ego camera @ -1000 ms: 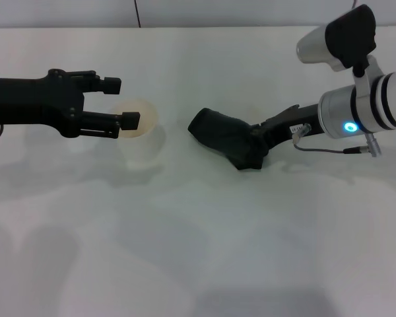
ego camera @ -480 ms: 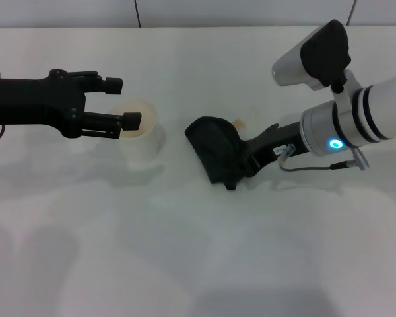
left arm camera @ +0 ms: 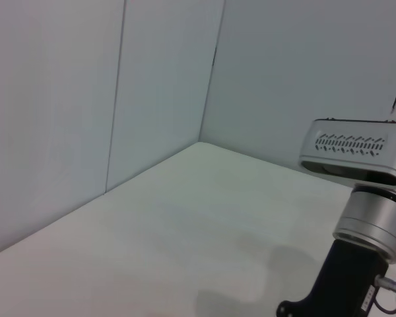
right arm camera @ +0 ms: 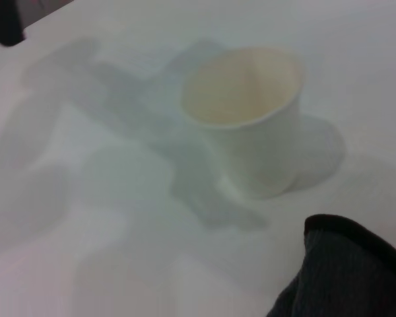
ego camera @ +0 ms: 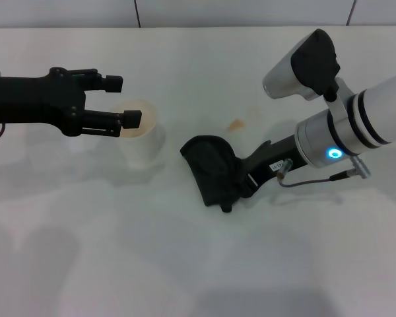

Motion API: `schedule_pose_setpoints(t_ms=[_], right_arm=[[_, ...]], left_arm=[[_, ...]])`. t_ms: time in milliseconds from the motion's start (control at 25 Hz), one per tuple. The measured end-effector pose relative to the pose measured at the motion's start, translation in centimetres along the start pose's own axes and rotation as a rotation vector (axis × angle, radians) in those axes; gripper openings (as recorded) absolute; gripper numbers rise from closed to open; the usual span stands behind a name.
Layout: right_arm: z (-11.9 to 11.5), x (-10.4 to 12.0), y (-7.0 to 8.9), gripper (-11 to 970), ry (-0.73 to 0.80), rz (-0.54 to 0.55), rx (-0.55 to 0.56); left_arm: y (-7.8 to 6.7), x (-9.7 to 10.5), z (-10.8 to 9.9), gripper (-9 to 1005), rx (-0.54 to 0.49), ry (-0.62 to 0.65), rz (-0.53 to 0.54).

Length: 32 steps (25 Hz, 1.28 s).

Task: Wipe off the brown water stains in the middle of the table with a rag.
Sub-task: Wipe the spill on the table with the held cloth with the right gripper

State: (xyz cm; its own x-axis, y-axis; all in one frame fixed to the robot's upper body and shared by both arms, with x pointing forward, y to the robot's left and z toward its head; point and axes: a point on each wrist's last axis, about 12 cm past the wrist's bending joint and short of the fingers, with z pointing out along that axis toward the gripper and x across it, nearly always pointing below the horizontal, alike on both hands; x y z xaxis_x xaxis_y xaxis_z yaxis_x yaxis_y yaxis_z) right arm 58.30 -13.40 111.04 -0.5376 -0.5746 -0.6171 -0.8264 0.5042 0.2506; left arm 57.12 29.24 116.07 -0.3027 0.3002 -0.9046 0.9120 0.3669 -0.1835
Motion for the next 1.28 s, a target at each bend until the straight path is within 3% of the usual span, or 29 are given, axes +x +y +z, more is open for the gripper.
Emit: schedule_pose_setpoints(t_ms=[320, 1280], right_arm=[[-0.2, -0.3, 0.1, 71, -0.006, -0.006, -0.005], [-0.1, -0.8, -3.7, 71, -0.115, 0.100, 0.194]], left_arm=[[0.0, 0.0, 0.0, 875, -0.001, 0.000, -0.001], [0.0, 0.0, 0.1, 874, 0.000, -0.004, -0.001]])
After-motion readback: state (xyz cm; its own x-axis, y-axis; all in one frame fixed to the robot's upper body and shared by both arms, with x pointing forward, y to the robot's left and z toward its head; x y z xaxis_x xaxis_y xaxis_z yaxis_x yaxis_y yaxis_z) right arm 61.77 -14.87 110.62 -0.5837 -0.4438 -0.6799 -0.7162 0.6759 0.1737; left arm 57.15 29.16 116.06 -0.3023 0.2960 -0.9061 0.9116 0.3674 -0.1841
